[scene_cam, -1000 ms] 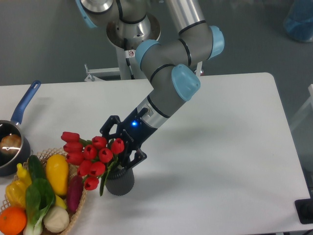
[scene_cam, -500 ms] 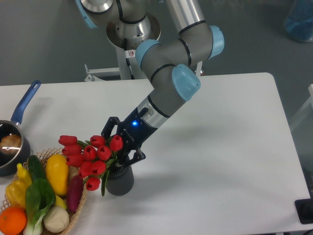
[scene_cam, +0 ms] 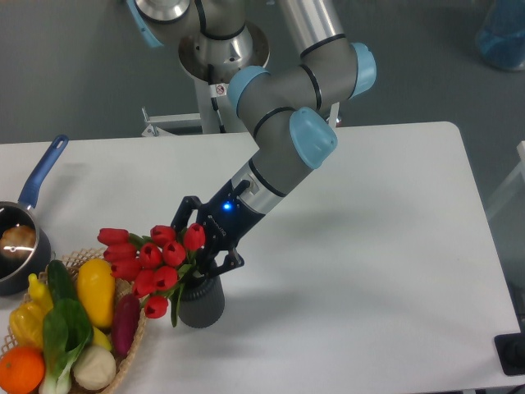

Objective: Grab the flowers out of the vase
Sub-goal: 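Close the gripper on the tulip bouquet stems, then lift the gripped tulips upward, drawing stems out of the vase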

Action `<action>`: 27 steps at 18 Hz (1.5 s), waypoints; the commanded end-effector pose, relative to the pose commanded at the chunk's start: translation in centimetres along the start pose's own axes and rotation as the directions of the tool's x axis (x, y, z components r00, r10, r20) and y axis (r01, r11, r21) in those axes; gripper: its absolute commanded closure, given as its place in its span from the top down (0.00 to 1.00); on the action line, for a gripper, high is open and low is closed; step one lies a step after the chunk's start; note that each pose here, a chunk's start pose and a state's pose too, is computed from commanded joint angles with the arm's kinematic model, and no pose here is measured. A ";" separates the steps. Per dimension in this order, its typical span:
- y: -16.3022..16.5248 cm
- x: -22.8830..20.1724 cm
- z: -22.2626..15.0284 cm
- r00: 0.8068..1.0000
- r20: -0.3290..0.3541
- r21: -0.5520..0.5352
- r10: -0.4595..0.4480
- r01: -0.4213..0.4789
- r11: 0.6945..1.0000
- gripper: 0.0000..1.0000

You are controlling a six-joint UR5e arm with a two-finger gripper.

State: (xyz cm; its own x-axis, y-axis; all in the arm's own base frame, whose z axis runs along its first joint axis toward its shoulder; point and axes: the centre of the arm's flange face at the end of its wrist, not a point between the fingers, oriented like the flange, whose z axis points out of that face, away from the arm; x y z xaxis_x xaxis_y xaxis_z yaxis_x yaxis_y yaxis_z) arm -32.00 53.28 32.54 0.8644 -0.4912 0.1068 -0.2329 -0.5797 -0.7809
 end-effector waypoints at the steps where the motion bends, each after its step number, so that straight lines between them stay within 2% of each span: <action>1: 0.0 0.0 0.0 1.000 0.001 0.002 0.001 -0.001 1.000 0.49; 7: 0.1 0.1 0.0 1.000 -0.001 0.006 -0.002 0.002 1.000 0.49; 10: 0.1 0.2 0.1 1.000 -0.005 0.007 -0.005 0.005 1.000 0.44; 27: -0.3 0.4 -0.7 1.000 0.003 0.030 -0.005 0.005 1.000 0.44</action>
State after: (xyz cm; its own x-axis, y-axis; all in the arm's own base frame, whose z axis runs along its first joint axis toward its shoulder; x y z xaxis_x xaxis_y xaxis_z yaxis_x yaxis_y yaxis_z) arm -31.86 52.82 33.28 0.8667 -0.4868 0.1089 -0.2154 -0.5620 -0.7986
